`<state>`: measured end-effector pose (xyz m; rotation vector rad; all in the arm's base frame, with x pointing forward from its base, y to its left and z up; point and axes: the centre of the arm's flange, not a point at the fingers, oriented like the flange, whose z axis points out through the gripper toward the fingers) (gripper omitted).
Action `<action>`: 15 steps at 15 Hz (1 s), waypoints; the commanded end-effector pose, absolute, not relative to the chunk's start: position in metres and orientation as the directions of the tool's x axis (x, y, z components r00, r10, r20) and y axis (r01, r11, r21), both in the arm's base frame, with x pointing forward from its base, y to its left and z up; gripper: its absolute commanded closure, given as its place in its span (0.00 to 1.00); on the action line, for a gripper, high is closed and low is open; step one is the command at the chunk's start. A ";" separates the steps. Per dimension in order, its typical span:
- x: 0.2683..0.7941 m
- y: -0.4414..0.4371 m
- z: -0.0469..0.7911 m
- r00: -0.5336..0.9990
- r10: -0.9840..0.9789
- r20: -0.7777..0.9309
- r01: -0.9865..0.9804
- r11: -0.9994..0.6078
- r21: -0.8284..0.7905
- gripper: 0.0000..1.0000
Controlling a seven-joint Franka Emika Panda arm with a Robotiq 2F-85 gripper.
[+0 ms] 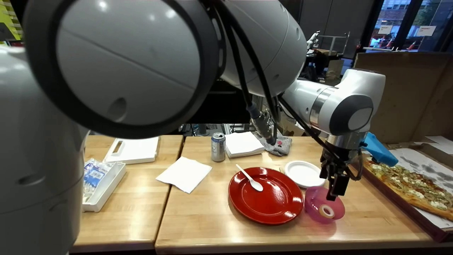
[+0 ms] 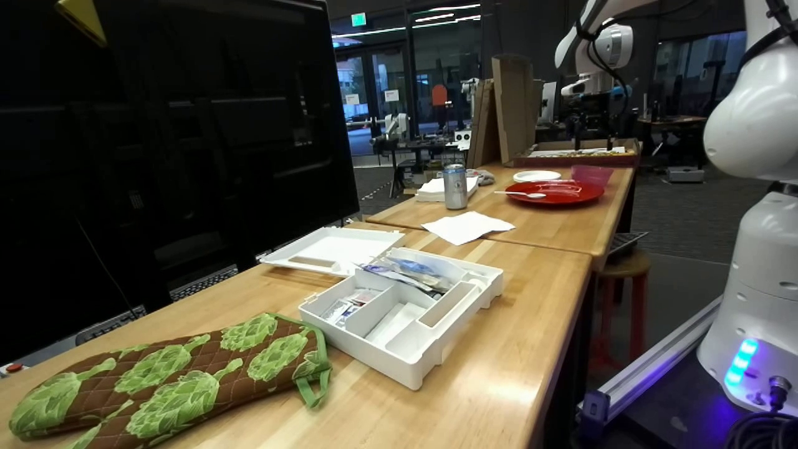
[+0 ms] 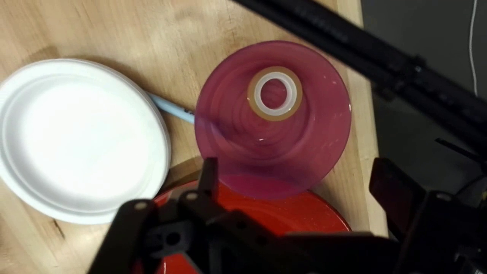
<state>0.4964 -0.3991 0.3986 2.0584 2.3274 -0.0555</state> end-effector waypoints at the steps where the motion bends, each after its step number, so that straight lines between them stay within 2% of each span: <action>1: 0.498 -0.403 0.407 -0.117 0.992 -0.040 0.993 0.117 0.009 0.25; 3: 0.501 -0.402 0.408 -0.116 0.992 -0.044 0.993 0.116 0.006 0.31; 11: 0.514 -0.398 0.406 -0.125 0.991 -0.042 0.992 0.125 0.011 0.94; 12: 0.515 -0.398 0.405 -0.126 0.991 -0.042 0.992 0.127 0.010 0.99; 15: 0.519 -0.399 0.402 -0.128 0.991 -0.030 0.992 0.128 -0.001 1.00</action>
